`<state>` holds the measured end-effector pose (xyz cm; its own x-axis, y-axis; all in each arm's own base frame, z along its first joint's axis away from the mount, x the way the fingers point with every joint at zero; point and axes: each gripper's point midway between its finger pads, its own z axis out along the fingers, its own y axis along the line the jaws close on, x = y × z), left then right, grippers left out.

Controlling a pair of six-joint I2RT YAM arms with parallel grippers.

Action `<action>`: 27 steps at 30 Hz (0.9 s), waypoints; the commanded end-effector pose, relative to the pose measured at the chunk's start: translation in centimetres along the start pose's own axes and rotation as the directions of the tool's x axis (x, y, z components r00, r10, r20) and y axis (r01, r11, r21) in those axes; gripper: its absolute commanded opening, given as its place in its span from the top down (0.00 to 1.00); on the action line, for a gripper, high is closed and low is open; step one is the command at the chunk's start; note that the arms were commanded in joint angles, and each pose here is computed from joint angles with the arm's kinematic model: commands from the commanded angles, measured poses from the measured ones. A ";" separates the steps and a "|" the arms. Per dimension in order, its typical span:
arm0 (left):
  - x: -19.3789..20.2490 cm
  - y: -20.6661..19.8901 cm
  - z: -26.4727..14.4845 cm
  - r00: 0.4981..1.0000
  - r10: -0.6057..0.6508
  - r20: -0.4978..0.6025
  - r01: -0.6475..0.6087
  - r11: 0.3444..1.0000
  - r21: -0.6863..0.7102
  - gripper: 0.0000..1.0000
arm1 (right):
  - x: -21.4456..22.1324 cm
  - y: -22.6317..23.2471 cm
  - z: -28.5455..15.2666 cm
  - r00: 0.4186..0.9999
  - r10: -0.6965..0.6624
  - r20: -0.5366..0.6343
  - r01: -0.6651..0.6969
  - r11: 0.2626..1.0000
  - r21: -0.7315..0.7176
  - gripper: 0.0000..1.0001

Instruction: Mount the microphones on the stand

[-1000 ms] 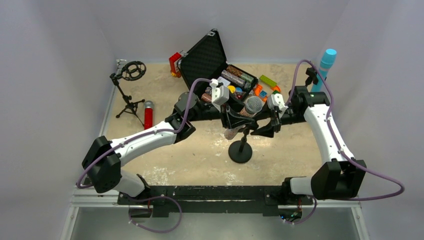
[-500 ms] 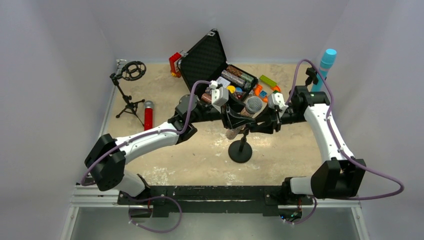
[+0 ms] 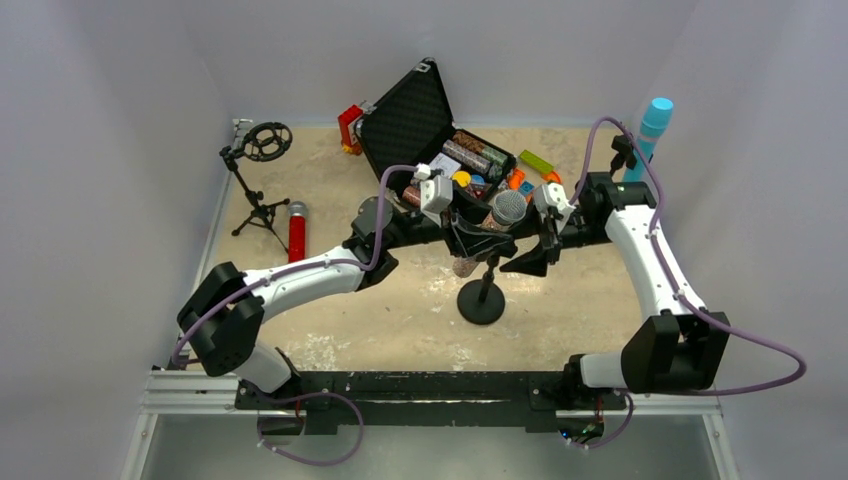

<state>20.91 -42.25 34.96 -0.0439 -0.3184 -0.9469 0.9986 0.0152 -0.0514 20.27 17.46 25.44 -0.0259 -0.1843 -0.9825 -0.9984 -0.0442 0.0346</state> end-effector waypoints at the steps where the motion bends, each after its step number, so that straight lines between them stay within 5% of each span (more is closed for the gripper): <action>1: 0.1 1.4 -0.3 0.999 0.025 0.042 -0.022 0.997 -0.068 1.00 | -1.0 1.1 0.3 0.999 0.028 0.035 -0.027 1.000 -0.015 0.32; 13: -1.6 1.1 -1.5 0.997 -0.014 0.081 0.024 0.992 -0.123 0.47 | -3.3 0.6 0.1 0.998 -0.022 0.059 0.022 1.000 -0.004 0.20; 27: -3.6 -0.7 -2.3 0.998 -0.019 0.053 0.024 0.995 -0.100 0.28 | -4.4 0.6 1.5 0.999 -0.013 0.046 0.016 0.997 -0.078 0.23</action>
<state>21.35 -40.46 34.97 -0.1000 -0.3309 -0.9383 0.9844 0.1046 -0.1418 19.76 19.06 28.44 0.0028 -0.1636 -0.9865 -0.9946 -0.1033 0.0143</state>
